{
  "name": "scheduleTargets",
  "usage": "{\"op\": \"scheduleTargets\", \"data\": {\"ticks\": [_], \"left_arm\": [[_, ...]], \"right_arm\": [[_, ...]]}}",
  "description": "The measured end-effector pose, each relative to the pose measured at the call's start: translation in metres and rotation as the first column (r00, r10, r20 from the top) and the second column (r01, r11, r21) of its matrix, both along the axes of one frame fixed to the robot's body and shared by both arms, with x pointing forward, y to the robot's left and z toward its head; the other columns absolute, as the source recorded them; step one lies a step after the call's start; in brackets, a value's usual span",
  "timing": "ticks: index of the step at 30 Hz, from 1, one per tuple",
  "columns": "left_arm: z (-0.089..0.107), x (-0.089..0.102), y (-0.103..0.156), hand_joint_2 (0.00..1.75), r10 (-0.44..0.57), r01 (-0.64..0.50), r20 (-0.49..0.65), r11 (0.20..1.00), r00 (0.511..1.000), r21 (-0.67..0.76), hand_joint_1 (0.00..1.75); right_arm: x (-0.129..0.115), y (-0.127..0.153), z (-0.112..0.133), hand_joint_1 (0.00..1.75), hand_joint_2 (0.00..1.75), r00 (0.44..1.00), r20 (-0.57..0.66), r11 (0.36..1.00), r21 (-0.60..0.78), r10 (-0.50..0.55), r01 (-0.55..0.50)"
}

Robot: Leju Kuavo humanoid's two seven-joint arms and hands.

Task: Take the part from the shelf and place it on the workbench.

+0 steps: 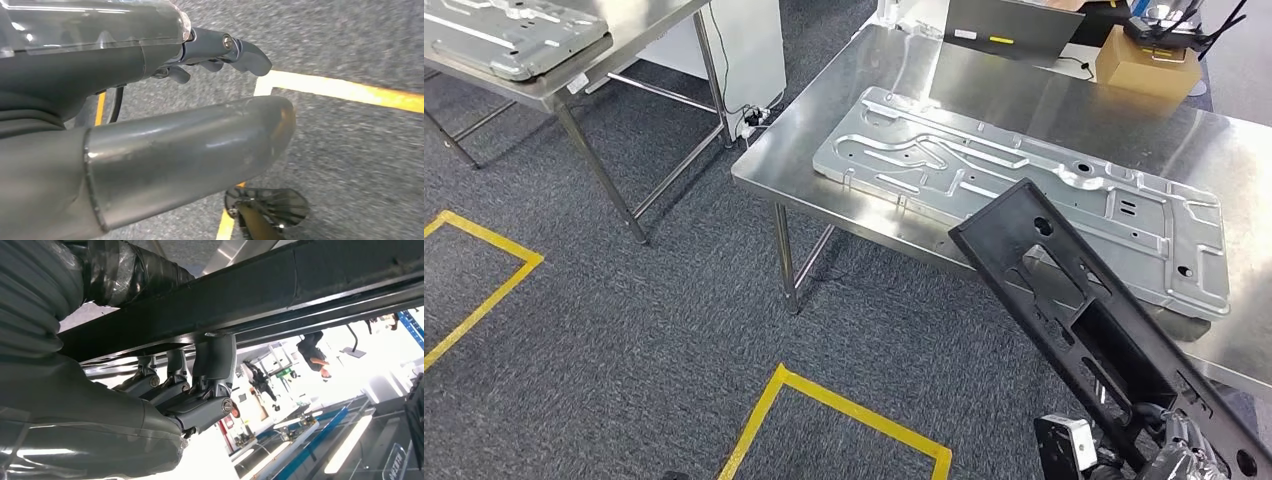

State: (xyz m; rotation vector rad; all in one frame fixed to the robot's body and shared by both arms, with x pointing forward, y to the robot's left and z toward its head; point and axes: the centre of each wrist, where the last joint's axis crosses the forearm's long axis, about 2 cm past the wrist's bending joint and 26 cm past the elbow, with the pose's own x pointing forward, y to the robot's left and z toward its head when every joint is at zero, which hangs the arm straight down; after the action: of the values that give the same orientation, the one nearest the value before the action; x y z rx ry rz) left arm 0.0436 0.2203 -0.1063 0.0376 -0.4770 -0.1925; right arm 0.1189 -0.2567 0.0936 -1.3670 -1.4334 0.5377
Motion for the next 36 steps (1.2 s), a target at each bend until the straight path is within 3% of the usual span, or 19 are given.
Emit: {"op": "scheduleTargets", "data": {"ticks": [8,17,22,30,36], "left_arm": [[0.001,0.009,0.000,0.00,-0.043,0.043,0.018,0.999,0.999,-0.010,0.00],[0.000,0.006,0.003,0.00,-0.093,0.093,0.009,0.996,0.996,-0.003,0.00],[0.000,0.008,0.003,0.00,-0.112,0.113,0.010,0.994,0.994,-0.004,0.00],[0.000,0.006,0.003,0.00,-0.122,0.122,0.005,0.992,0.992,-0.006,0.00],[0.001,0.012,0.003,0.00,-0.137,0.137,0.014,0.991,0.991,-0.006,0.00]], "right_arm": [[0.041,-0.041,-0.004,1.75,1.75,0.999,-0.048,0.999,-0.043,-0.013,0.010],[0.101,-0.062,-0.013,1.75,1.75,0.990,-0.144,0.996,-0.092,-0.008,-0.005],[0.121,-0.068,-0.013,1.75,1.75,0.984,-0.175,0.987,-0.156,0.003,-0.030],[0.135,-0.065,-0.019,1.75,1.75,0.967,-0.252,0.964,-0.248,0.034,-0.099],[0.153,-0.029,-0.012,1.75,1.75,0.948,-0.288,0.918,-0.325,0.133,-0.227]]}}
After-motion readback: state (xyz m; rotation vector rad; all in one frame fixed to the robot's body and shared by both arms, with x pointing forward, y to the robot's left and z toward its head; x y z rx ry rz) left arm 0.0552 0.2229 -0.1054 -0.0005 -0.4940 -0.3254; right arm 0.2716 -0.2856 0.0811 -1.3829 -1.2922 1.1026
